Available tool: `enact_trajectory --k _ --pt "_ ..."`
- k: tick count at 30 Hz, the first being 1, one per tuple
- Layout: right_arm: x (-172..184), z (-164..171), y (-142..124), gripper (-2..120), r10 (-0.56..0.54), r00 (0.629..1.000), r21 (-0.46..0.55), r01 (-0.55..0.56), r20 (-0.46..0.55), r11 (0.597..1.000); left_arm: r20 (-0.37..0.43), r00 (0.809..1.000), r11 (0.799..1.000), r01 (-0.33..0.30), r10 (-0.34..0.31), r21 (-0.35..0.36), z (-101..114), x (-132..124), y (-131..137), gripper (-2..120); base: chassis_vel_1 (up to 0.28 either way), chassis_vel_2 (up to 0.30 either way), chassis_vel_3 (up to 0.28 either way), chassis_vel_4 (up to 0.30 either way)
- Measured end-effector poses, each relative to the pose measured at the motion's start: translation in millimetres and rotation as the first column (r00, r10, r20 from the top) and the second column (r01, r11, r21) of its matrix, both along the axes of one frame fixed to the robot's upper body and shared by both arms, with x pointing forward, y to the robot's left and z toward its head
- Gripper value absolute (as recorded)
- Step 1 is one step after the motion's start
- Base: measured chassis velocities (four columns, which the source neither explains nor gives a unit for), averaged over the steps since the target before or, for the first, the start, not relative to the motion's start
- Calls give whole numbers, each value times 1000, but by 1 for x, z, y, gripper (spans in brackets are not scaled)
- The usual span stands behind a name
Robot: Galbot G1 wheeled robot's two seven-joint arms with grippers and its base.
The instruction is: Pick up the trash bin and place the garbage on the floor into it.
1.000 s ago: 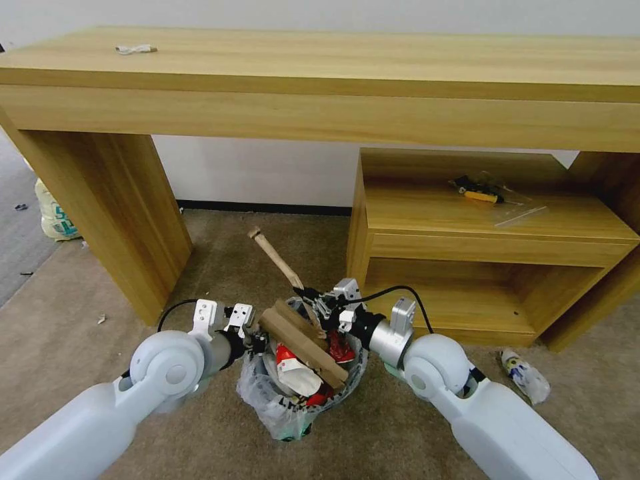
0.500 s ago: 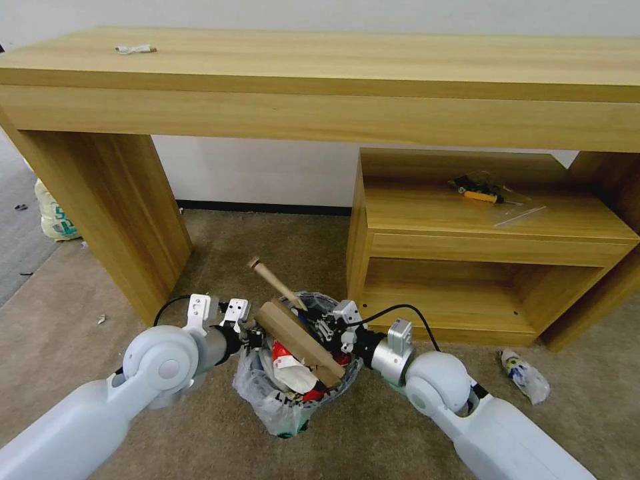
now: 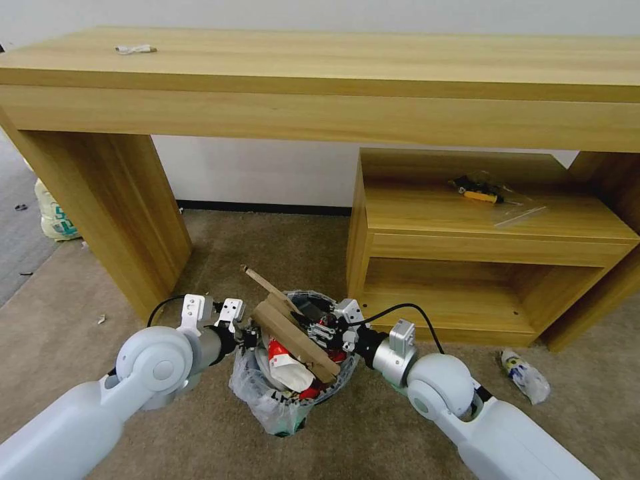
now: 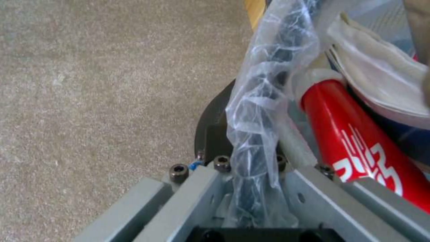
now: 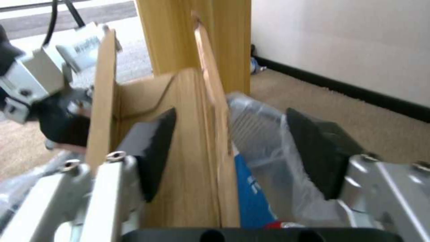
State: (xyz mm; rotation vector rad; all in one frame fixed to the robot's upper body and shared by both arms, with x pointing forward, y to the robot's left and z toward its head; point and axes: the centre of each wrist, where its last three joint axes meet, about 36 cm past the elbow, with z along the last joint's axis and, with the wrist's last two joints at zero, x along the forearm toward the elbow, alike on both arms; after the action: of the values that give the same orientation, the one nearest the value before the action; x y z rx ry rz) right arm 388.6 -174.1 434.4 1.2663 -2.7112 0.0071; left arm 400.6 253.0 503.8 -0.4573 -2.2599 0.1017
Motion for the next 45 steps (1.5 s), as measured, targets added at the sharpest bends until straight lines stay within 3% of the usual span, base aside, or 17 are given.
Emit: enact_trajectory --k 8,14,21,28,33,37,45 --pt "-1 25 -12 99 -40 998 32 39 53 999 -8 1000 1000 -11 11 13 -7 1 2 0 0 0 0 0" --pt "-4 31 -23 100 -113 991 45 110 70 993 -10 1000 1000 -13 13 16 -11 0 2 0 0 0 0 0" --pt "-15 1 -49 100 -240 969 -17 241 55 970 -24 1000 1000 -15 16 11 -17 -6 1 0 0 0 0 0" --pt "-48 -29 -69 100 -424 906 -50 424 25 904 -18 1000 1000 -15 16 21 -14 -8 4 0 0 0 0 0" --pt "-62 -28 -82 100 -483 875 -54 484 37 873 -16 1000 1000 -15 15 22 -13 -8 4 0 0 0 0 0" --pt "-73 -27 -105 100 -569 820 -79 572 59 816 -15 1000 1000 -18 18 24 -14 -8 6 0 0 0 0 0" --pt "-83 -27 -128 100 -618 784 -103 620 57 777 -16 1000 1000 -12 12 21 -14 -8 5 0 0 0 0 0"
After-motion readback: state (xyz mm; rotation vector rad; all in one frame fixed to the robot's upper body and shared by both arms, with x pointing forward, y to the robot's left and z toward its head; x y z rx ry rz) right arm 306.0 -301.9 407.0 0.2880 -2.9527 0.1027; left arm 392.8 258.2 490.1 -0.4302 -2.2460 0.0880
